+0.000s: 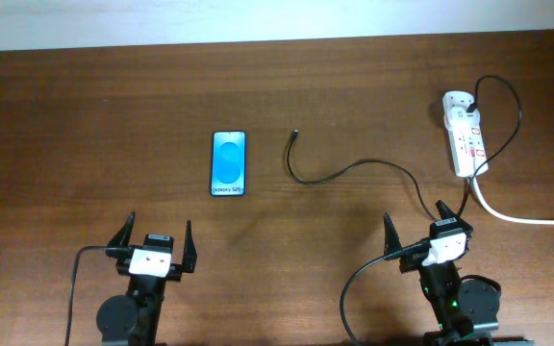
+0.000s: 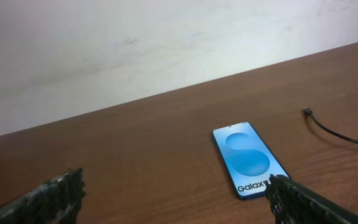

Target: Plug charger to phone and switch on socket

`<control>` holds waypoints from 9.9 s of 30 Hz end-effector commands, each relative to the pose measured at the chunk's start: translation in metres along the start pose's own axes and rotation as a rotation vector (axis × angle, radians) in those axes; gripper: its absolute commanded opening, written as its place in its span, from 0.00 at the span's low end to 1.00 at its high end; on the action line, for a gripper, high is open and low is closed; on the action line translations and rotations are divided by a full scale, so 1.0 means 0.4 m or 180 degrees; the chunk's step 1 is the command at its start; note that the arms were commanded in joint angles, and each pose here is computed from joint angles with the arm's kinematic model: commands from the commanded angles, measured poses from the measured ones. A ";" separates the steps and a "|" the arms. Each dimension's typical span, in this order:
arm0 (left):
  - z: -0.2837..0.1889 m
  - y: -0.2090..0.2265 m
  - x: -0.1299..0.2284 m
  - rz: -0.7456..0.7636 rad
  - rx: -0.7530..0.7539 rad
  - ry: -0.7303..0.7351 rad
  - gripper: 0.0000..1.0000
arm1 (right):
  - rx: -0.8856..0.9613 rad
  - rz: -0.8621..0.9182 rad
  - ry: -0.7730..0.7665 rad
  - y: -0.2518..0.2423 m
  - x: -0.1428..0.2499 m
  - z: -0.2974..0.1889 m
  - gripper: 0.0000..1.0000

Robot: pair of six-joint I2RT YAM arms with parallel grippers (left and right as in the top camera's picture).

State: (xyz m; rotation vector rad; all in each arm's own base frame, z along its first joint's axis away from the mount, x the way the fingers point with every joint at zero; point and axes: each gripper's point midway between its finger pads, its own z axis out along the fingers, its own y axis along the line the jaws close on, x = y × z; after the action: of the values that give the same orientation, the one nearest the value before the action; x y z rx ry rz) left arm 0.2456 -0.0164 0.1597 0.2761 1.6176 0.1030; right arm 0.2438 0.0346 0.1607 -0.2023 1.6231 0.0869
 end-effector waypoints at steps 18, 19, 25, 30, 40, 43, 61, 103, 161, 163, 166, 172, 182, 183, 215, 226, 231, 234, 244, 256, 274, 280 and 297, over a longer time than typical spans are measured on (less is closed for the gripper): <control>-0.001 0.000 0.001 0.0049 -0.0010 -0.0001 0.99 | 0.0015 0.0013 -0.0004 0.000 0.003 -0.001 0.98; -0.001 0.000 0.001 0.0049 -0.0011 -0.0002 0.99 | 0.0016 0.0013 -0.0003 -0.001 0.003 -0.001 0.98; -0.001 0.004 0.003 0.0051 -0.0042 0.0008 0.99 | 0.0015 0.0013 -0.0004 0.000 0.003 -0.001 0.98; 0.000 0.007 0.008 0.0038 -0.0063 0.0039 0.99 | 0.0015 0.0013 -0.0004 0.000 0.003 -0.001 0.98; -0.004 0.016 -0.031 -0.0012 -0.0068 0.0002 0.99 | 0.0015 0.0013 -0.0004 0.000 0.003 -0.001 0.98; -0.005 0.013 -0.050 -0.0033 -0.0020 -0.0024 0.99 | 0.0015 0.0013 -0.0004 0.000 0.003 -0.001 0.98; 0.124 0.004 -0.215 -0.0192 0.0617 0.0625 0.99 | 0.0015 0.0013 -0.0004 0.000 0.003 -0.001 0.98; 0.524 -0.150 0.029 -0.1146 0.0244 0.3620 1.00 | 0.0016 0.0013 -0.0003 -0.001 0.003 -0.001 0.98; 0.524 -0.328 0.366 -0.1279 0.0339 0.4522 0.77 | 0.0015 0.0013 -0.0004 0.000 0.003 -0.001 0.98; 0.527 -0.325 0.355 -0.1277 0.0337 0.4527 0.76 | 0.0015 0.0013 -0.0004 0.000 0.003 -0.001 0.98; 0.546 -0.317 0.307 -0.1284 0.0341 0.4489 0.76 | 0.0015 0.0013 -0.0004 0.000 0.003 -0.001 0.98; 0.570 -0.304 0.231 -0.1296 0.0349 0.4428 0.77 | 0.0015 0.0013 -0.0004 0.000 0.003 -0.001 0.98; 0.577 -0.295 0.185 -0.1301 0.0353 0.4407 0.56 | 0.0015 0.0013 -0.0004 0.000 0.003 -0.001 0.98; 0.577 -0.295 0.185 -0.1300 0.0353 0.4405 0.56 | 0.0015 0.0013 -0.0004 0.000 0.003 -0.001 0.98; 0.497 -0.305 0.320 -0.1157 0.0246 0.5000 0.99 | 0.0015 0.0013 -0.0004 0.000 0.003 -0.001 0.98; 0.461 -0.304 0.319 -0.1526 -0.0098 0.5229 0.99 | 0.0015 0.0013 -0.0004 0.000 0.003 -0.001 0.98; 0.455 -0.323 0.323 -0.1423 -0.0005 0.5229 0.99 | 0.0015 0.0013 -0.0004 0.000 0.003 -0.001 0.98; 0.431 -0.331 0.342 -0.1255 0.0068 0.5306 1.00 | 0.0015 0.0013 -0.0004 0.000 0.003 -0.001 0.98; 0.460 -0.328 0.357 -0.1178 0.0009 0.5118 0.85 | 0.0015 0.0013 -0.0004 0.000 0.003 -0.001 0.98; 0.554 -0.318 0.237 -0.1320 0.0086 0.4724 0.73 | 0.0015 0.0013 -0.0004 0.000 0.003 -0.001 0.98; 0.581 -0.356 0.105 -0.2428 0.0553 0.4748 0.00 | 0.0015 0.0013 -0.0004 0.000 0.003 -0.001 0.98; 0.573 -0.400 0.009 -0.3419 0.1480 0.4833 0.00 | 0.0015 0.0013 -0.0004 0.000 0.003 -0.001 0.98; 0.459 -0.455 -0.186 -0.5686 0.1465 0.6314 0.00 | 0.0015 0.0013 -0.0004 0.000 0.003 -0.001 0.98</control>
State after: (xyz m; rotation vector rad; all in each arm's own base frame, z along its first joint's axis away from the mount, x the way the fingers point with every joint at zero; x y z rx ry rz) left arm 0.4065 -0.2171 0.1441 -1.4557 3.1220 -1.6131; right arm 0.2437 0.0340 0.1612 -0.1990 1.6208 0.0845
